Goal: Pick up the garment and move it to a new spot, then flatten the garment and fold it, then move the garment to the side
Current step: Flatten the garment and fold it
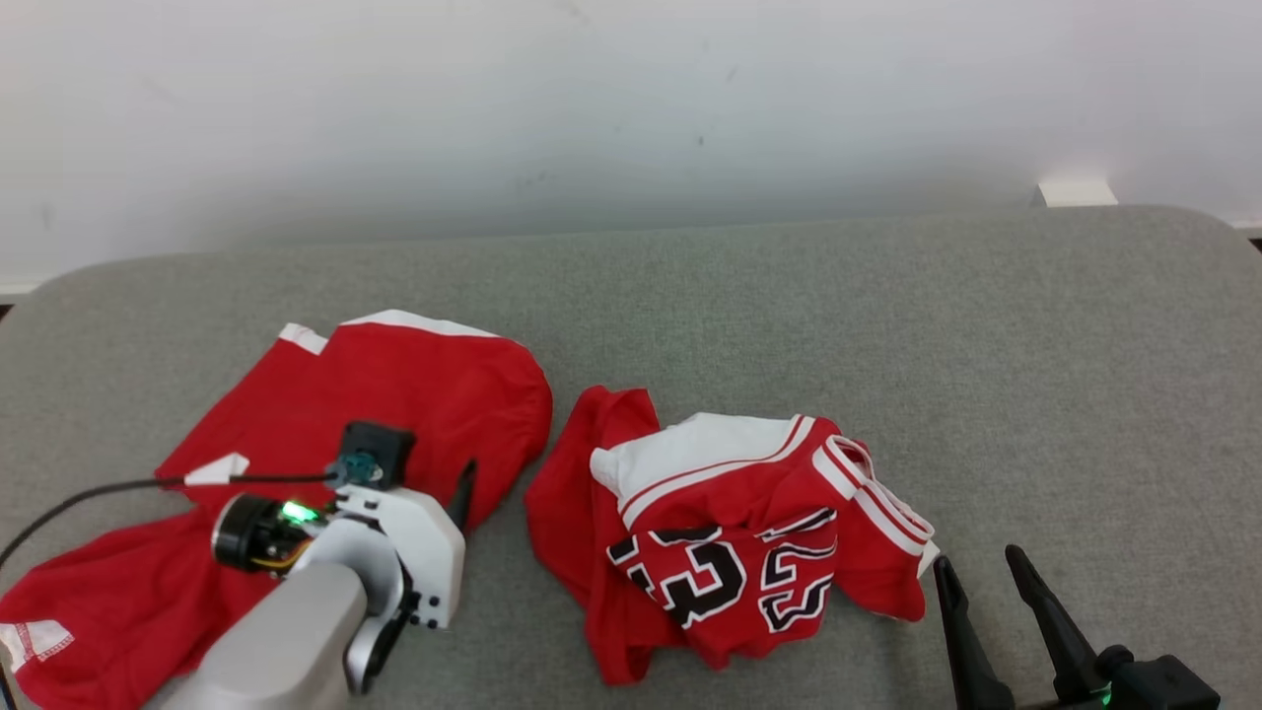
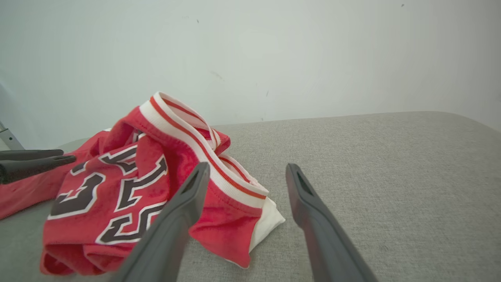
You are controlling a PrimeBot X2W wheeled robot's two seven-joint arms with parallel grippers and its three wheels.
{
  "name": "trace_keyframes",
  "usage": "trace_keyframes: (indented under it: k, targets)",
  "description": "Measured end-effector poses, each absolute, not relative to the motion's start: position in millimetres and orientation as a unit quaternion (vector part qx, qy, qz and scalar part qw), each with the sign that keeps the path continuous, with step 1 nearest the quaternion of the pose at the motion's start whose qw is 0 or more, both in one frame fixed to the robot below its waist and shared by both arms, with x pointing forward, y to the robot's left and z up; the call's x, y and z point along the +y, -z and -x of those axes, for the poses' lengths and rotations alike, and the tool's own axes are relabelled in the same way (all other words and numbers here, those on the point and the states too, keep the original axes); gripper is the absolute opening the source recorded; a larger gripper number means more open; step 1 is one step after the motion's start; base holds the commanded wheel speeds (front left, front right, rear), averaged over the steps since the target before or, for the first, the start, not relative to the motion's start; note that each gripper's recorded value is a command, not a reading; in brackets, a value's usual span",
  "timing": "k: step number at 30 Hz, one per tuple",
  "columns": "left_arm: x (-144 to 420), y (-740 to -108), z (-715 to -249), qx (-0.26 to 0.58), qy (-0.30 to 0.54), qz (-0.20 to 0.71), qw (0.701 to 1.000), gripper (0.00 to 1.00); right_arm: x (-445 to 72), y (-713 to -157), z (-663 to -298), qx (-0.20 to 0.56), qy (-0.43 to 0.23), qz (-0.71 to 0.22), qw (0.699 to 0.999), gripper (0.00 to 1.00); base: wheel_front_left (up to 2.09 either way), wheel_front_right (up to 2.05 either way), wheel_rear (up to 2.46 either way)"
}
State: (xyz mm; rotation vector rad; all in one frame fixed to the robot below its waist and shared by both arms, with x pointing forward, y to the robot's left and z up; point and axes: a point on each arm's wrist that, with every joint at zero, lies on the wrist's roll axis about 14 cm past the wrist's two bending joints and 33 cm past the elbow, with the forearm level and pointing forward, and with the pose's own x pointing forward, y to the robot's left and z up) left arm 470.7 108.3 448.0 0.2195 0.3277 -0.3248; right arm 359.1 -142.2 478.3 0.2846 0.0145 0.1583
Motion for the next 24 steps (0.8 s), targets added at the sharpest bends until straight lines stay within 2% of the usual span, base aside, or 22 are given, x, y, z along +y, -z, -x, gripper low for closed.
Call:
trace_keyframes:
  k: [7,8,9,12,17,24]
  targets:
    - [108.9,-410.0,-475.1,0.238,0.167,-0.115,0.950,1.00,-143.6,-471.3,-369.3,0.017,-0.076,-0.141,0.987,1.00,0.00,0.00,0.00]
    - [107.6,-405.6,-474.9,0.245,0.168,-0.116,0.948,0.42,-144.2,-471.3,-370.8,0.017,-0.075,-0.141,0.987,1.00,0.00,0.00,0.00]
    - [106.0,-402.5,-475.1,0.249,0.171,-0.115,0.946,0.00,-145.0,-470.3,-371.5,0.018,-0.074,-0.141,0.987,1.00,0.00,0.00,0.00]
    - [104.5,-397.3,-474.9,0.260,0.175,-0.102,0.944,0.00,-146.0,-468.0,-371.7,0.021,-0.072,-0.141,0.987,1.00,0.00,0.00,0.00]
    - [122.3,-423.8,-493.0,0.210,0.139,-0.074,0.965,0.00,-144.9,-466.4,-372.8,0.023,-0.073,-0.142,0.987,1.00,0.00,0.00,0.00]
    - [218.3,-491.7,-528.9,0.130,0.014,-0.068,0.989,0.00,-132.1,-465.8,-376.7,0.025,-0.094,-0.141,0.985,1.00,0.00,0.00,0.00]
